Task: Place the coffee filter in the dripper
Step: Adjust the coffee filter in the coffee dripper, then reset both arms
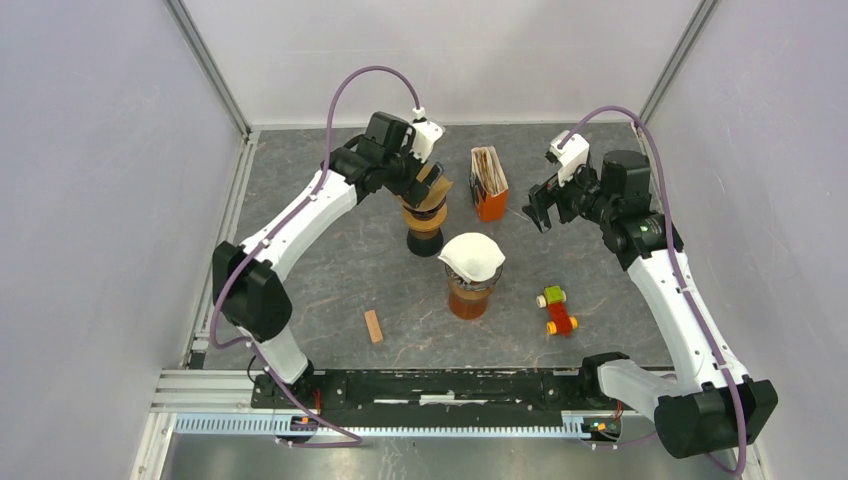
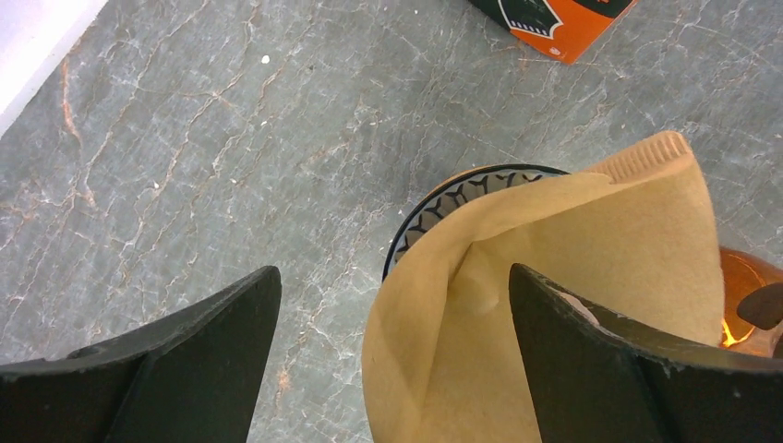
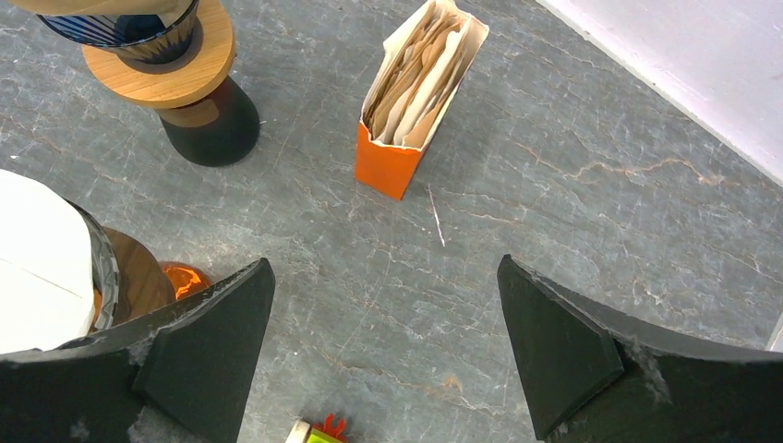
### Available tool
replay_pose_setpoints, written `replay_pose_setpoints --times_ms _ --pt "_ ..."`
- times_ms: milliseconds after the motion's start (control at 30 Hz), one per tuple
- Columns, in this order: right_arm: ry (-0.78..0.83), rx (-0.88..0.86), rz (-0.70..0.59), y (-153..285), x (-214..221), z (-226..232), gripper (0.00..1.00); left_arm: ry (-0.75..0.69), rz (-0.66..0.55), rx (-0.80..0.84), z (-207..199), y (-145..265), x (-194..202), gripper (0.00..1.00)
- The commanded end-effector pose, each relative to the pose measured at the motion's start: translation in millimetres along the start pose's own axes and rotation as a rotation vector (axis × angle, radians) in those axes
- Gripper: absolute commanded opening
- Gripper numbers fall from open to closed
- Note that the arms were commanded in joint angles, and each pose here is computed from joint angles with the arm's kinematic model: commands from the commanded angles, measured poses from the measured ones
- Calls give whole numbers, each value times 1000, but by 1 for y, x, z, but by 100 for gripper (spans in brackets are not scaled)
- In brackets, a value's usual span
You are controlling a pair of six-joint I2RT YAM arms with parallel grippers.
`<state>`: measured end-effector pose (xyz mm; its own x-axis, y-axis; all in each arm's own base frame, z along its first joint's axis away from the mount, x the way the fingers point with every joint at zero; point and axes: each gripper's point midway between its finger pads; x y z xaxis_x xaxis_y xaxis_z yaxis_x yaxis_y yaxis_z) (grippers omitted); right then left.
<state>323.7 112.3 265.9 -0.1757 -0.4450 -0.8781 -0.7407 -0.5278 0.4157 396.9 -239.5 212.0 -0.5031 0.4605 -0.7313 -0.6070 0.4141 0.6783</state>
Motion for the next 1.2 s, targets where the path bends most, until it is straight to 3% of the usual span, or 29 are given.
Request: replay_pose_setpoints --times_ms 0,267,500,667,800,933,1167 --pt "2 12 -47 3 -11 -3 98 -49 -97 17 -2 29 -28 99" --pt "3 11 -52 5 -12 -3 98 -48 -135 20 -3 47 -39 100" --pt "29 27 -61 8 -25 -11 98 -13 -253 -20 3 99 -63 100" --pt "79 75 -84 15 -40 -23 98 126 -396 -98 30 145 -73 100" --pt "111 144 -106 20 -47 -35 98 260 -560 -182 61 177 -65 100" --pt "136 204 -141 25 -54 -44 98 375 -626 -248 86 190 -46 100" --pt "174 244 -203 38 -75 -49 98 382 -725 -297 98 206 -37 100"
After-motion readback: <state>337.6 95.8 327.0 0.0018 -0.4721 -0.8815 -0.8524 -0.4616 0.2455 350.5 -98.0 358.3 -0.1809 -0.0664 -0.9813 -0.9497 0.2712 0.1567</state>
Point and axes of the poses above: each gripper's point midway between its finger pads, its own y axis back along the fingers, its own z axis along the line the jaws close on, x = y × z, and after that the axes turned 7 degrees about y, right-handed
